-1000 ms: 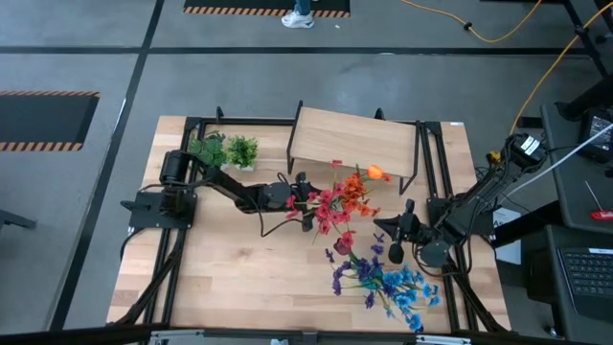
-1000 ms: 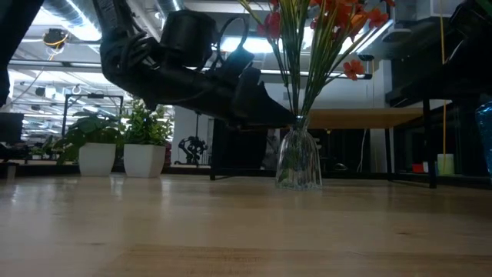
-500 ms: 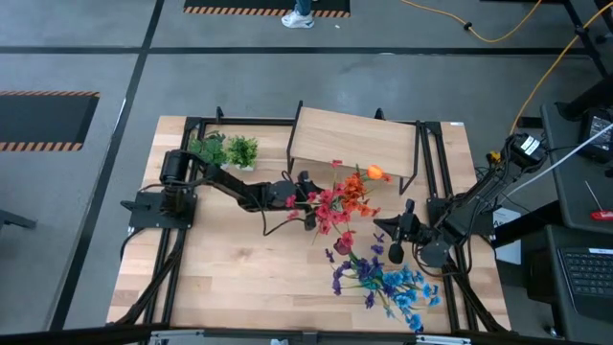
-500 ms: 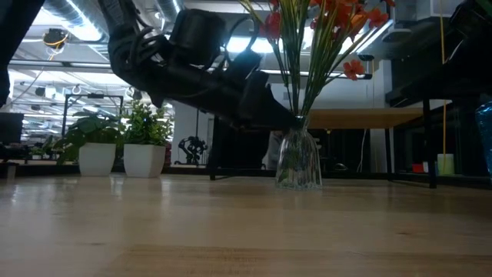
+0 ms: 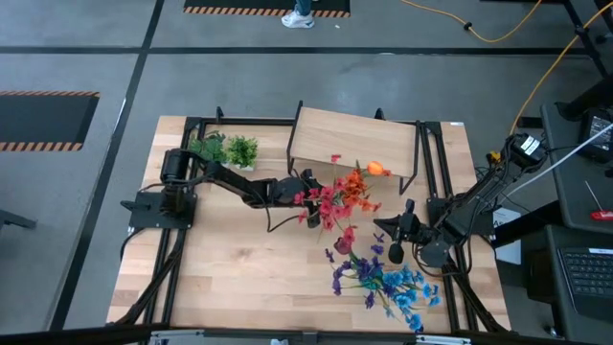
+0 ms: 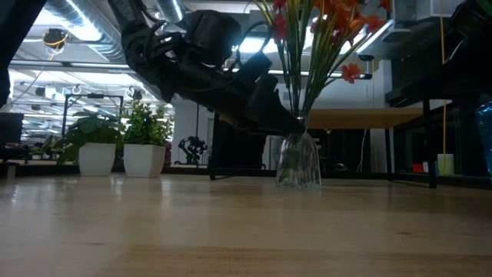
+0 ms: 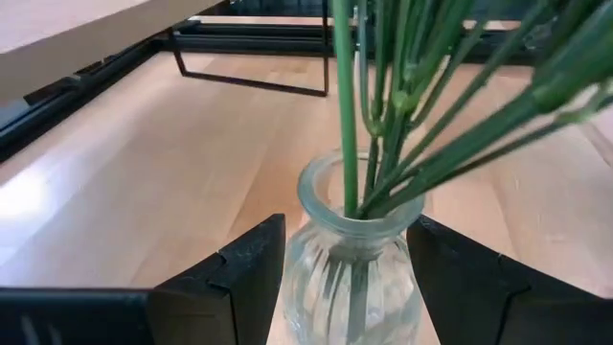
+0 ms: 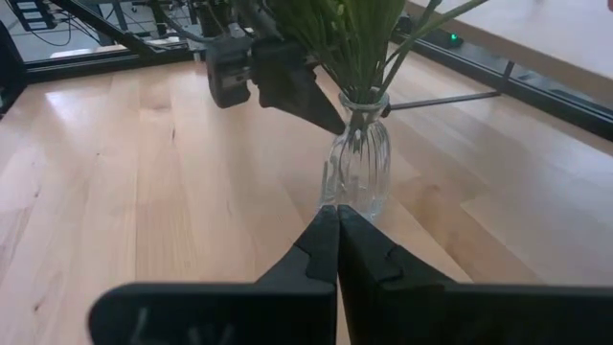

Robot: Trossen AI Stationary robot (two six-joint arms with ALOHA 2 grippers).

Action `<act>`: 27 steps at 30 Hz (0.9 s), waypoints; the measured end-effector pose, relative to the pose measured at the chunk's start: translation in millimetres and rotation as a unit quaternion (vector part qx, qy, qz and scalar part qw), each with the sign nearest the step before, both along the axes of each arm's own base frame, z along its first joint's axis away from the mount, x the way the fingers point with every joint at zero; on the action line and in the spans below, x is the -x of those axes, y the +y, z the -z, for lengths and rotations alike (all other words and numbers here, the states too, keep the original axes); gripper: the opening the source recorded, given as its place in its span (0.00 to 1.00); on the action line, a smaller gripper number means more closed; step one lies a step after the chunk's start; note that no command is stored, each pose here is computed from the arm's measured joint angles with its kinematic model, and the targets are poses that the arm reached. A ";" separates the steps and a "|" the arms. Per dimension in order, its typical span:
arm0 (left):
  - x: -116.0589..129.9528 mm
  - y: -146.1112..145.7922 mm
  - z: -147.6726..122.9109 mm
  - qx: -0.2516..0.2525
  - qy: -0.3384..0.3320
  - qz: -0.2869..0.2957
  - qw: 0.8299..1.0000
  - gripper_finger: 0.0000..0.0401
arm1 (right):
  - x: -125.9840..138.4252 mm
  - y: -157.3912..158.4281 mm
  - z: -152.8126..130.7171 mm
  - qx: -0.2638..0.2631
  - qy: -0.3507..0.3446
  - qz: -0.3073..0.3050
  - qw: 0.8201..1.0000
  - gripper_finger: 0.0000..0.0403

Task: Pick and place flowers into a vace then onto a shelf
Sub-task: Put the transparent vase on the shelf

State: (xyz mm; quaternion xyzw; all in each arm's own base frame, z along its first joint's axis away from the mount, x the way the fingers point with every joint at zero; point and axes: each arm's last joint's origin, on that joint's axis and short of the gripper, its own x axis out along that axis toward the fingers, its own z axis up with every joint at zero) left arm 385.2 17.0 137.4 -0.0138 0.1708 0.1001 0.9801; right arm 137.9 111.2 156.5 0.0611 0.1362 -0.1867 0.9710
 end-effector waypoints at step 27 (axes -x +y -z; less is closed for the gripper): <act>-0.8 0.8 -1.9 -0.018 -0.007 0.031 0.999 0.25 | 0.0 0.1 0.0 0.000 0.000 -0.001 1.000 0.00</act>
